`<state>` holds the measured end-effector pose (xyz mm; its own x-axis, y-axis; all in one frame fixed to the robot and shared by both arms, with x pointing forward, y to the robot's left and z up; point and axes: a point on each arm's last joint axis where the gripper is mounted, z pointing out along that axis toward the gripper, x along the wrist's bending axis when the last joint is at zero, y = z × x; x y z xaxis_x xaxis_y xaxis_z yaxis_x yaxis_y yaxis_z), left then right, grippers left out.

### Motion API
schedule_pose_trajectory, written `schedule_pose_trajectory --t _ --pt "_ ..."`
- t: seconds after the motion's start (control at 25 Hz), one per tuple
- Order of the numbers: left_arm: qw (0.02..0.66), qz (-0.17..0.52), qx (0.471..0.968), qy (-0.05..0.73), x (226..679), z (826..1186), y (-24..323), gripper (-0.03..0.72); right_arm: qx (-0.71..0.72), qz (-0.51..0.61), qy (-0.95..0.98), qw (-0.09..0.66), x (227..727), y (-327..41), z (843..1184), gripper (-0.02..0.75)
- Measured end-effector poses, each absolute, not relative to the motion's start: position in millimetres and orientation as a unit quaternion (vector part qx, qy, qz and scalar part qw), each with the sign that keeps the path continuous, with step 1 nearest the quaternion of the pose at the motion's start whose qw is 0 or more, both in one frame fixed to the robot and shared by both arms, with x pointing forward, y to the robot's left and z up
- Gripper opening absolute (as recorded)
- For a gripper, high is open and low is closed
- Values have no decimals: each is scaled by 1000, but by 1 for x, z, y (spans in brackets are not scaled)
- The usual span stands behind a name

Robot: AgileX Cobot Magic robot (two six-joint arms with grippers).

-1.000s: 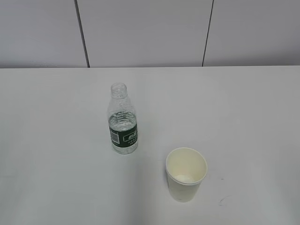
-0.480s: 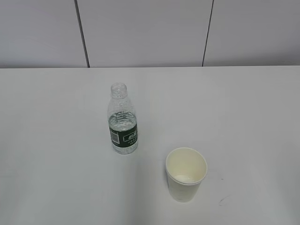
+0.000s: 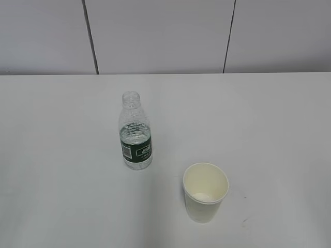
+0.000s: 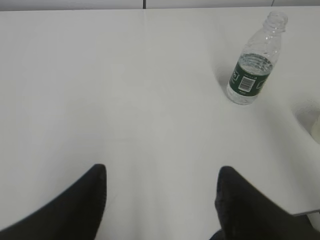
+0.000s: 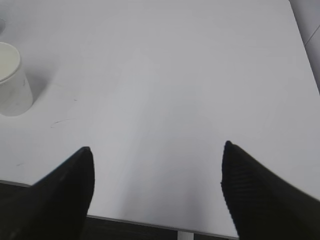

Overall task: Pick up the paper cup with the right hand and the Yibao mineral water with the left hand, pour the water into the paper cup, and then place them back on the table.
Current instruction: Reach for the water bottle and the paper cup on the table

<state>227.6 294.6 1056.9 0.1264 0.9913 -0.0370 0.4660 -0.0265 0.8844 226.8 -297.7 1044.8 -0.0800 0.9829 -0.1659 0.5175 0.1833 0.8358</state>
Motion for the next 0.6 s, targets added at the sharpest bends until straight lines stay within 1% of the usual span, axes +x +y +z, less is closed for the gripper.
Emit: schedule_pose_trajectory --t 0.6 --pt "398 330 636 573 228 1057 295 436 561 308 668 379 227 -297 1045 587"
